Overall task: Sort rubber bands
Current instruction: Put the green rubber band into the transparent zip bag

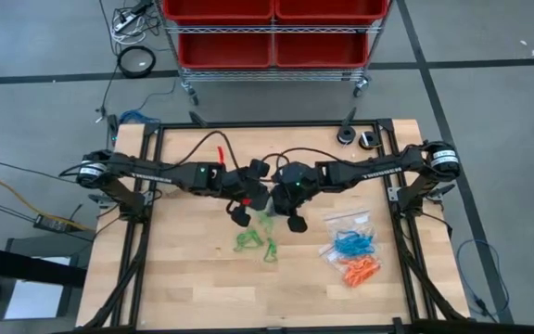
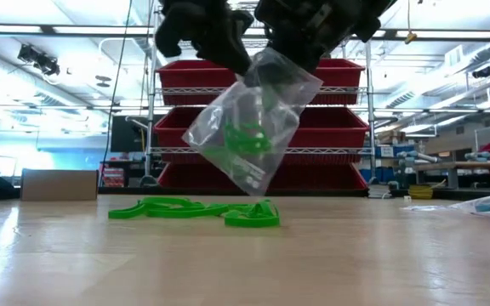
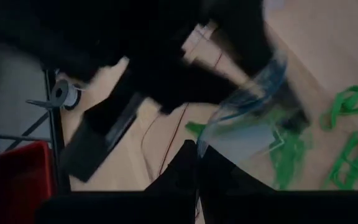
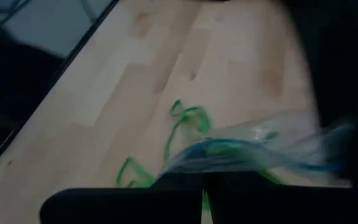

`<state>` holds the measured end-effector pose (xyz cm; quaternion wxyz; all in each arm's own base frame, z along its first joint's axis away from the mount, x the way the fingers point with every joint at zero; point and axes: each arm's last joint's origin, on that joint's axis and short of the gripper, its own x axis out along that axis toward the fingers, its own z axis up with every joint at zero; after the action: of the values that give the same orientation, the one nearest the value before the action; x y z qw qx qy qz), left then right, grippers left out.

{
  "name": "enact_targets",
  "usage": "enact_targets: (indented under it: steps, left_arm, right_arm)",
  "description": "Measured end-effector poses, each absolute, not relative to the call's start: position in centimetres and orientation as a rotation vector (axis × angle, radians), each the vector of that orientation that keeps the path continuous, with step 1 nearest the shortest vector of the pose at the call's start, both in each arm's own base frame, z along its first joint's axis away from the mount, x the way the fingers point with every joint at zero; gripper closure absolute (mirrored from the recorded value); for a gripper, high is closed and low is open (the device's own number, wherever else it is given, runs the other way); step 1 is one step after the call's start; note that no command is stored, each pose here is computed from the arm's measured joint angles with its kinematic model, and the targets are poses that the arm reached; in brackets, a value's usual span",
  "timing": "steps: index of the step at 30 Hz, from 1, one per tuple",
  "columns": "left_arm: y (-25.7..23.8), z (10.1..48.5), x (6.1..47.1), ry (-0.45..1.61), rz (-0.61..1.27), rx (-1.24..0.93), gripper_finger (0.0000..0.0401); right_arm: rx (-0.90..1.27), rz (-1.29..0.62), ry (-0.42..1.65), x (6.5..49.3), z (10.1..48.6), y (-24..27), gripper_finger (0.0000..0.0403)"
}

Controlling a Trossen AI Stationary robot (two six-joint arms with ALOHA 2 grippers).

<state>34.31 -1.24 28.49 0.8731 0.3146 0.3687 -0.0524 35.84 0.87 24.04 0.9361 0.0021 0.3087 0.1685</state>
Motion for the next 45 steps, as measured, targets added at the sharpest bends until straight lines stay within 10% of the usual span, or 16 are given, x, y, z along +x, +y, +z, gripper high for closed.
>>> enact_targets:
  steps: [16, 45]
  left_arm:
    - [-0.8, 29.2, 34.7, 0.704, -0.080, 0.670, 0.0392]
    - [-0.4, 28.0, 33.3, 0.904, -0.043, 0.626, 0.0392]
  right_arm:
    - [0.032, 0.429, 0.768, 34.7, 23.2, 1.7, 0.0256]
    - [-0.062, 0.156, 0.800, 28.7, 30.8, 4.1, 0.0269]
